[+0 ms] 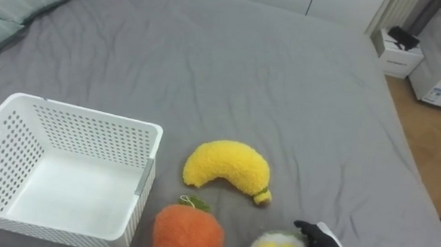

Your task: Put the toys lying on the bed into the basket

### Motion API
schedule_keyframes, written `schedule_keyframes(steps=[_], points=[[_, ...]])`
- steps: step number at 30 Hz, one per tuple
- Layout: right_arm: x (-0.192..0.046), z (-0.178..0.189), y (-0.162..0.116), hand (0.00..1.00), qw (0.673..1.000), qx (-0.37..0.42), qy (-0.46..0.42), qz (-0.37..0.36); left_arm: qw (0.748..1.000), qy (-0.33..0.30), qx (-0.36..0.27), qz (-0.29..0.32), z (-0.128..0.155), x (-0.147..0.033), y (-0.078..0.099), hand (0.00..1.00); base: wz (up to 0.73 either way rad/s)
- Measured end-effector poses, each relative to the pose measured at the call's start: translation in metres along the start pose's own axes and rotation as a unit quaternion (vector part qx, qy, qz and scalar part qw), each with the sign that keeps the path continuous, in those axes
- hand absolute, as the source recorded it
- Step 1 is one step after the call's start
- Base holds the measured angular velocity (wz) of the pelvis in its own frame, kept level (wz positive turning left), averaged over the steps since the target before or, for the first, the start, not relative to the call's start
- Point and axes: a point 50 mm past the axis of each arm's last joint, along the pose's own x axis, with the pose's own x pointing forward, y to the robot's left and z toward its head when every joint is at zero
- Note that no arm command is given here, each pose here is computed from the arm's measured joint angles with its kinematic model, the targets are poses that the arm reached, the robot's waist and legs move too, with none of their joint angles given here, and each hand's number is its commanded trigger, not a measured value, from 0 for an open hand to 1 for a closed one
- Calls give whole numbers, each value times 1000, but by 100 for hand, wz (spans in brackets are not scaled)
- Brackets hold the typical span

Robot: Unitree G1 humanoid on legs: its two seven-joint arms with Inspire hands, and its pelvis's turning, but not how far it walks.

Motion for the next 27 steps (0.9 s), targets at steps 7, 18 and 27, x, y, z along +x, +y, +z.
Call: schedule_keyframes(steps=[7, 18, 27], points=[[1, -3, -2, 100, 1000, 2, 10, -13, 1000, -3, 4, -1, 2, 0, -1, 0, 3], [-3, 19, -13, 100, 999, -39, -22, -30, 1000, -19, 7, -3, 12, 0, 0, 0, 0], [-47, 106, -65, 100, 964, -85, -203, -150, 999, -39, -3, -15, 28, 1, 4, 0, -4]])
